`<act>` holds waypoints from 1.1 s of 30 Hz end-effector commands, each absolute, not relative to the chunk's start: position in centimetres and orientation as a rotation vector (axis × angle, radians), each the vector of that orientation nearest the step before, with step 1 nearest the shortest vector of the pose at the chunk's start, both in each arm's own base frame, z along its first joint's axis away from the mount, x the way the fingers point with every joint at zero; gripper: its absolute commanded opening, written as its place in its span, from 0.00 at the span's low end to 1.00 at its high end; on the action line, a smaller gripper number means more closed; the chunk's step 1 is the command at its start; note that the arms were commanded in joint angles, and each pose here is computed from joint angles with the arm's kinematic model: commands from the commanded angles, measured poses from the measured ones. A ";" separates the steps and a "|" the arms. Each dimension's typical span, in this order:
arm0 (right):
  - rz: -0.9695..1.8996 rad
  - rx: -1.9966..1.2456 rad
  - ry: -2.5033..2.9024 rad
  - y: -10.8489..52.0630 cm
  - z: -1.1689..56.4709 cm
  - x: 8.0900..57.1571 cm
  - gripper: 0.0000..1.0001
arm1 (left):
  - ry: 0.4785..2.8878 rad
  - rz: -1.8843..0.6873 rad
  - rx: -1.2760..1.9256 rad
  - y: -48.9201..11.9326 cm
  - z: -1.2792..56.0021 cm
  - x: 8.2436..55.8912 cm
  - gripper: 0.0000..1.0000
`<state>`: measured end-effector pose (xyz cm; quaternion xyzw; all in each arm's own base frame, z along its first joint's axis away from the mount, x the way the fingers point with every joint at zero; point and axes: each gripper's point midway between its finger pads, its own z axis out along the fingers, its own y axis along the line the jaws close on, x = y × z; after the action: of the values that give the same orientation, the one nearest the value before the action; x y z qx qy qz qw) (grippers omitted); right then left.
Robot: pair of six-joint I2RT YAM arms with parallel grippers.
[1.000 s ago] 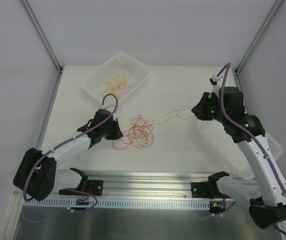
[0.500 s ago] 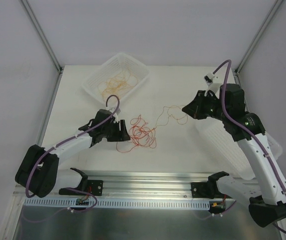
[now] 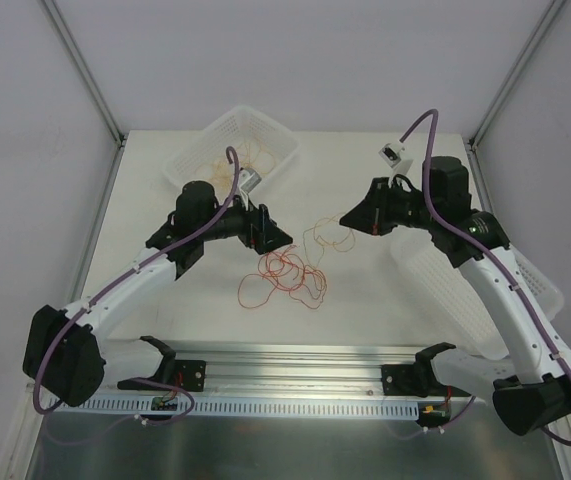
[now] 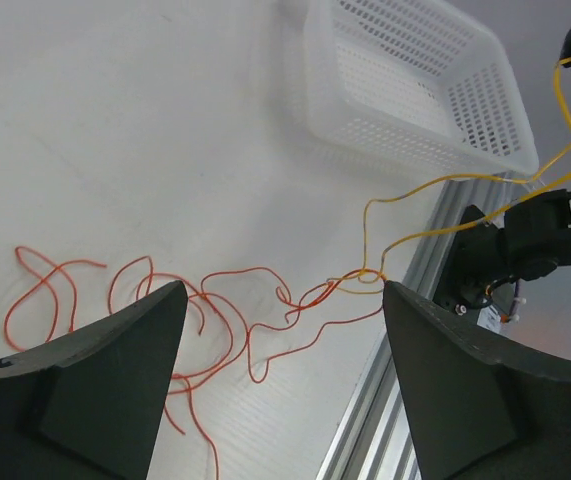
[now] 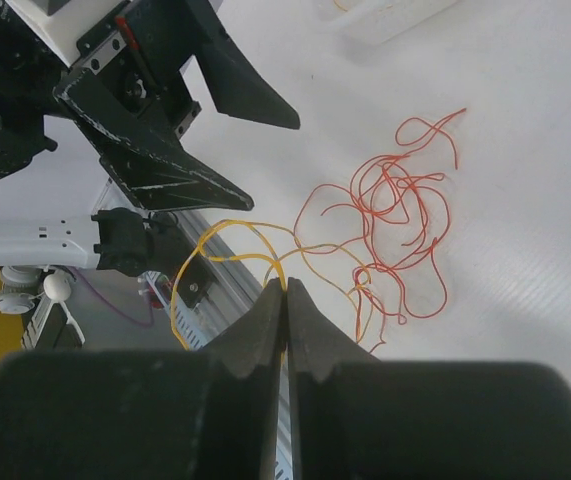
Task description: Untangle the cables
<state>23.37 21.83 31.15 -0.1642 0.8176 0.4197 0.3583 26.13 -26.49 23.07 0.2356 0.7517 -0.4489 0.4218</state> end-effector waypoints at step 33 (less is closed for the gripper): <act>0.768 -0.224 2.213 19.2 24.5 26.6 0.65 | 2.043 -1.025 0.523 -29.5 28.2 27.8 0.00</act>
<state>26.34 19.31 23.16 -0.0931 0.8832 0.3051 0.3437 27.06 -31.13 28.59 0.2565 0.7603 -0.4411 0.4019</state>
